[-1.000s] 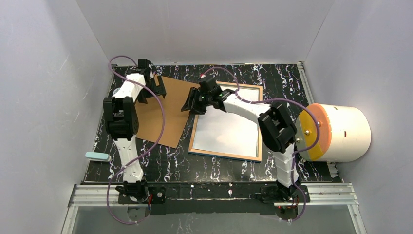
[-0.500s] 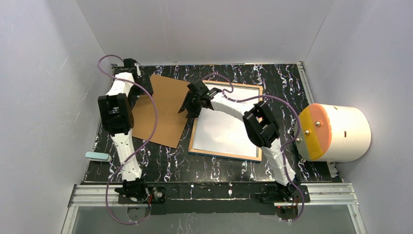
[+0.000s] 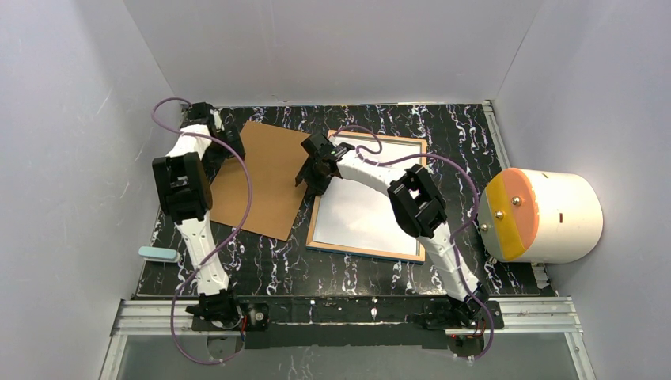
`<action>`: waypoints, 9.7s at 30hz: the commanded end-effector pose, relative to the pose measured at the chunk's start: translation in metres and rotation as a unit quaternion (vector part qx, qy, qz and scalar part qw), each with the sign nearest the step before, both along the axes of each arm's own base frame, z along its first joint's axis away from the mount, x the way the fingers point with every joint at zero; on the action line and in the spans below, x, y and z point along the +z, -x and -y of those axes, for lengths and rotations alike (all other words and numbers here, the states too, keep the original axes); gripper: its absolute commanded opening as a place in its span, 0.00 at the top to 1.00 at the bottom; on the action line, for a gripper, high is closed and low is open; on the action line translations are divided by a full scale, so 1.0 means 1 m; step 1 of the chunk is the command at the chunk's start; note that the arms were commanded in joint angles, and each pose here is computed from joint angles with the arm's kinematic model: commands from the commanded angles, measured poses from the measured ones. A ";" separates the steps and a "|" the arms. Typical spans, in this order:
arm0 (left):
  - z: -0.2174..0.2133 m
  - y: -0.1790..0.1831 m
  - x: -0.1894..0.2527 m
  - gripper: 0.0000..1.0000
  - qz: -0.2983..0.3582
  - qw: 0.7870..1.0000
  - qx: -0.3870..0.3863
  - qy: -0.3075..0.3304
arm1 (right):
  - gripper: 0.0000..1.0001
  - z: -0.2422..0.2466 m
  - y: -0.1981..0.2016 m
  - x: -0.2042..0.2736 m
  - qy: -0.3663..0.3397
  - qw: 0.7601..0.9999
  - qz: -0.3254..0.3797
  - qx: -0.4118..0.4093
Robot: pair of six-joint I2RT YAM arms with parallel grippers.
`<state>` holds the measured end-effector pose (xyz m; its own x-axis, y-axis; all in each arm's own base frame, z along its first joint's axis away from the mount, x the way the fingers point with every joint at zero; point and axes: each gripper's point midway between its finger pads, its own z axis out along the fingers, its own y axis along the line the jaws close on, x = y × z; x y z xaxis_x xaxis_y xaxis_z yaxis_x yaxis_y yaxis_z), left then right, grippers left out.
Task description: Put the photo into the frame
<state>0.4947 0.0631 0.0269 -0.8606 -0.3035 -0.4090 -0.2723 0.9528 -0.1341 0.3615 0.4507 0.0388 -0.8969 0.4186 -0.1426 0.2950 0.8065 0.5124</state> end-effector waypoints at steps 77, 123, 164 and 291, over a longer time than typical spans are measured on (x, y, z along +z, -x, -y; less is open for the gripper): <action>0.099 0.045 0.077 0.02 0.025 0.997 -0.068 -0.010 | 0.49 0.061 -0.017 0.082 -0.129 0.978 0.145 0.075; 0.073 0.102 -0.002 0.16 -0.087 0.979 -0.013 0.183 | 0.44 0.085 -0.018 0.024 -0.016 0.993 0.079 0.089; 0.075 0.094 0.017 0.17 -0.059 0.980 0.004 0.188 | 0.86 0.018 -0.013 0.125 -0.271 0.931 0.170 0.174; 0.089 0.125 0.232 1.00 0.169 0.798 0.402 0.416 | 0.24 0.056 -0.022 0.215 0.157 0.485 0.717 0.476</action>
<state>0.3807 -0.0176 0.2433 -0.1214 -0.9923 0.0237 -0.6016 0.0545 -0.7969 0.3611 0.3947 0.2370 0.3100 -0.3150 -0.8970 -0.8636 0.3012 -0.4042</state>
